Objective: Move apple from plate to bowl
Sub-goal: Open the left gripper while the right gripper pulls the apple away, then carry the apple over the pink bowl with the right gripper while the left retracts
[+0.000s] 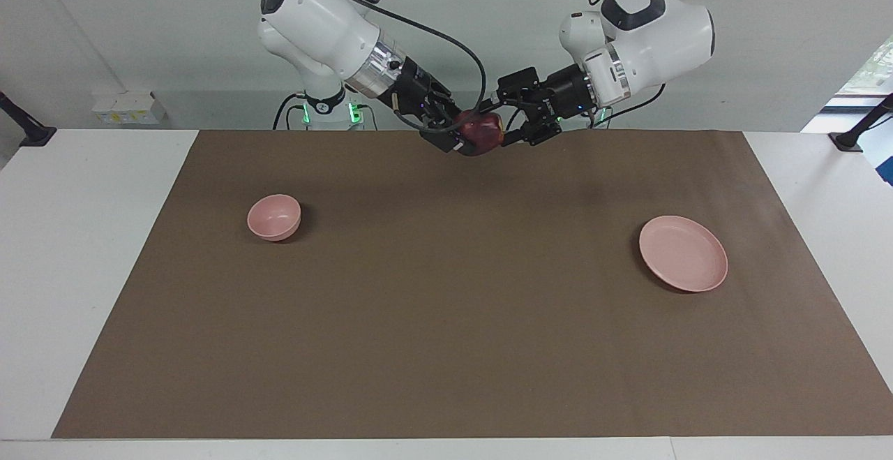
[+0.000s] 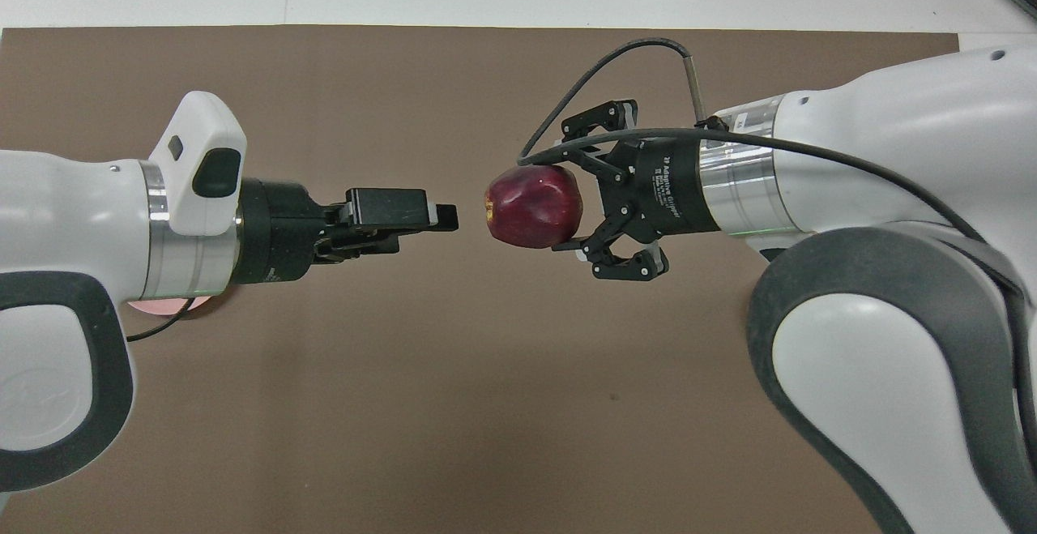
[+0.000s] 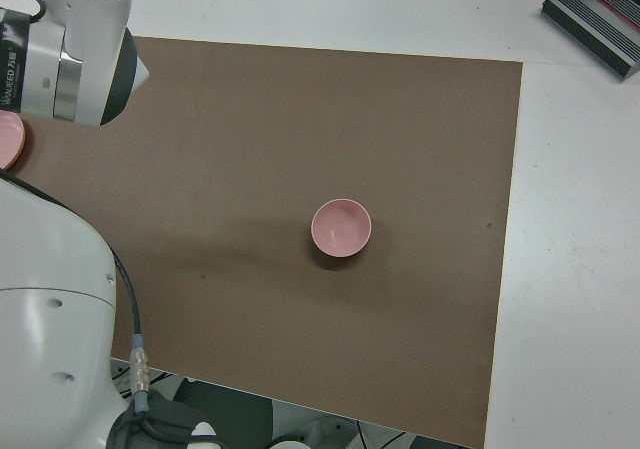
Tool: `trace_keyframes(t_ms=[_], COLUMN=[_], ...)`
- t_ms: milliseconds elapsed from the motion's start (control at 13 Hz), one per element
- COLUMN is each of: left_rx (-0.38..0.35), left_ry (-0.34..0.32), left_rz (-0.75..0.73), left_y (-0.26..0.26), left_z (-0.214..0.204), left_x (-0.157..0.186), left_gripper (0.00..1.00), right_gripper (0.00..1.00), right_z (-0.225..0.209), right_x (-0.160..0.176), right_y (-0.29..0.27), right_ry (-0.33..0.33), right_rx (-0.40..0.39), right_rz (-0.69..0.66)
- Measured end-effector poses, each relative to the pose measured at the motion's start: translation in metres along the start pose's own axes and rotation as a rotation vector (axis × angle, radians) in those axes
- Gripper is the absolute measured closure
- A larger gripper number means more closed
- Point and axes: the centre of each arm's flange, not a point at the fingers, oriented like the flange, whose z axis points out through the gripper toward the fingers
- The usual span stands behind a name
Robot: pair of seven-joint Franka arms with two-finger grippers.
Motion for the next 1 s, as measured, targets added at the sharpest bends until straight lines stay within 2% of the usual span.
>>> trace_keyframes(t_ms=[308, 462, 769, 1000], left_rx=[0.199, 0.303, 0.488, 0.574], left_ry=[0.019, 0.019, 0.038, 0.038], left_rz=[-0.004, 0.007, -0.005, -0.001], left_y=[-0.007, -0.020, -0.058, -0.092], left_z=[-0.033, -0.039, -0.062, -0.090], left_x=[0.005, 0.007, 0.020, 0.030], left_gripper=[0.00, 0.00, 0.00, 0.00], right_gripper=[0.23, 0.23, 0.23, 0.23], right_z=[-0.022, -0.028, -0.037, -0.038], right_x=[0.033, 0.048, 0.075, 0.088], right_y=[-0.004, -0.001, 0.013, 0.023], right_ry=[0.027, 0.041, 0.062, 0.104], right_rx=[0.018, -0.012, -0.142, -0.272], right_rz=[-0.189, -0.294, -0.550, -0.742])
